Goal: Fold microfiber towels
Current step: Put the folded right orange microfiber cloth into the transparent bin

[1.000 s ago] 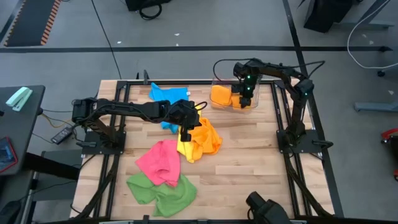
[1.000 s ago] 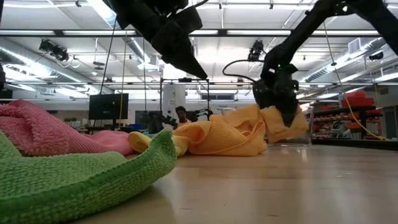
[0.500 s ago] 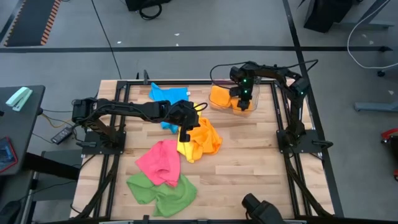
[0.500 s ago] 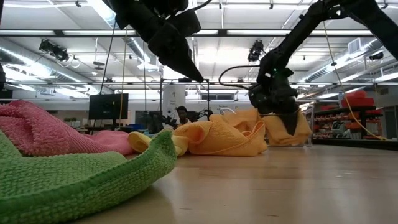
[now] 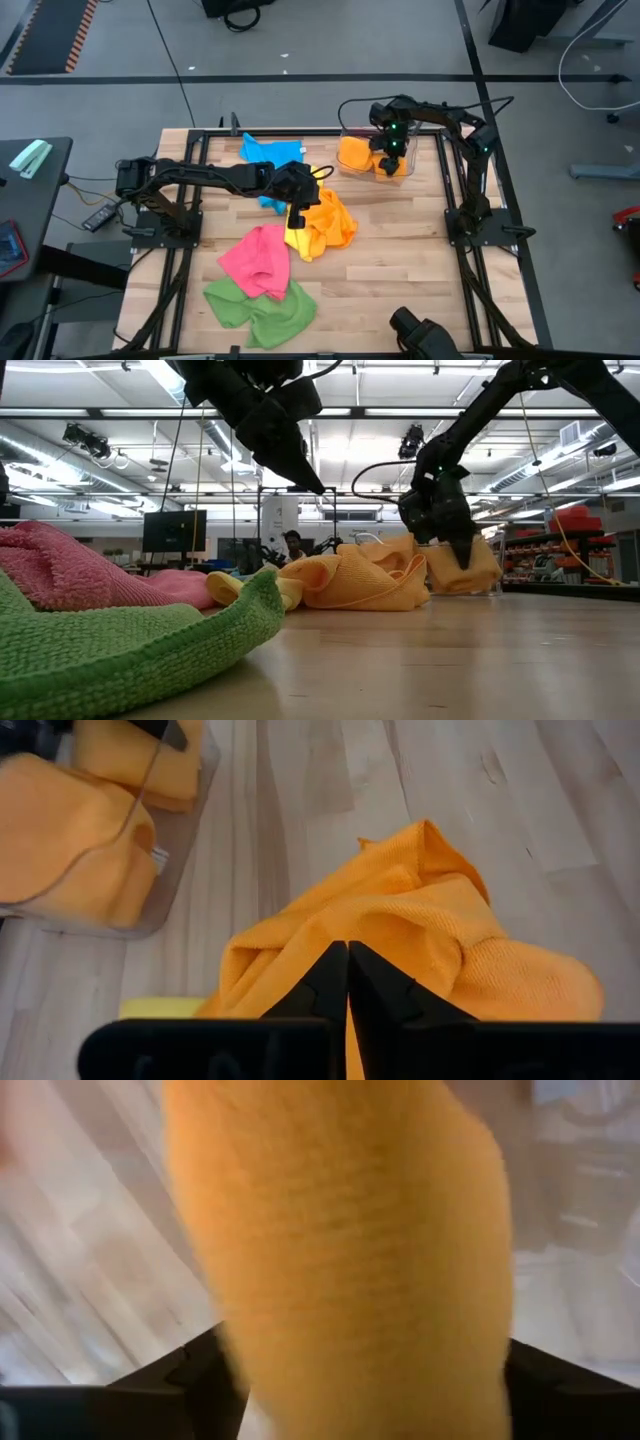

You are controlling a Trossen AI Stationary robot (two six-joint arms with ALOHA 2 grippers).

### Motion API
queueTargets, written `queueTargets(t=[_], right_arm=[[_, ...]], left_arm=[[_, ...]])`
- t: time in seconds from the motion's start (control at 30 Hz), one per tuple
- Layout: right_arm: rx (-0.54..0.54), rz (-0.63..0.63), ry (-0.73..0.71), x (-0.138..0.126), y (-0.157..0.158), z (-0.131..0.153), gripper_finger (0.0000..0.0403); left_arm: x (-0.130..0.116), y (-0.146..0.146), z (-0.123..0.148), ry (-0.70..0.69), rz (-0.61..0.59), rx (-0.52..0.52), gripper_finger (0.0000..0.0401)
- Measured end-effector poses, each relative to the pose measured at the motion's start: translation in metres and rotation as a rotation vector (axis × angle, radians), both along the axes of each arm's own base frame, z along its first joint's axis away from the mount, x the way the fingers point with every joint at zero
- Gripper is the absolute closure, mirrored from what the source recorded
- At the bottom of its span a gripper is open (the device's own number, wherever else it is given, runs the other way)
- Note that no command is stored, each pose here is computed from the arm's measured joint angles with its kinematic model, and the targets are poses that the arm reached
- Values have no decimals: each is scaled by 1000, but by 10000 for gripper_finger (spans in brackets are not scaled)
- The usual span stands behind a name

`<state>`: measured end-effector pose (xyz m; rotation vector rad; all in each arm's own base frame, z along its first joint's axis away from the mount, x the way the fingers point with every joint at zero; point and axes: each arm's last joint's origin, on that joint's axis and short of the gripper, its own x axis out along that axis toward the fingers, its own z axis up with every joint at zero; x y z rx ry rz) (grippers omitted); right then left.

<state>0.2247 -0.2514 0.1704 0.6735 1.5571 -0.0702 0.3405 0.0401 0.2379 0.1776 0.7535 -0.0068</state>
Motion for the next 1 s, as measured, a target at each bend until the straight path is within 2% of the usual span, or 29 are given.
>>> queueTargets(t=[0.1,0.33,0.57,0.67,0.83,1.0], right_arm=[[-27,-26,5,2,-6,10,103],[-198,-33,89,6,-21,36,104],[-238,-35,116,7,-25,59,104],[-293,-35,185,5,-27,61,105],[-268,-29,203,5,-23,62,105],[-429,-21,191,15,-29,45,105]], left_arm=[[-1,-1,-1,14,8,-13,389],[-3,-1,-3,45,16,-24,378],[-3,-1,-4,49,15,-24,380],[-3,-1,-4,49,15,-24,387],[-3,-1,-4,49,15,-24,385],[-3,-1,-4,49,15,-24,375]])
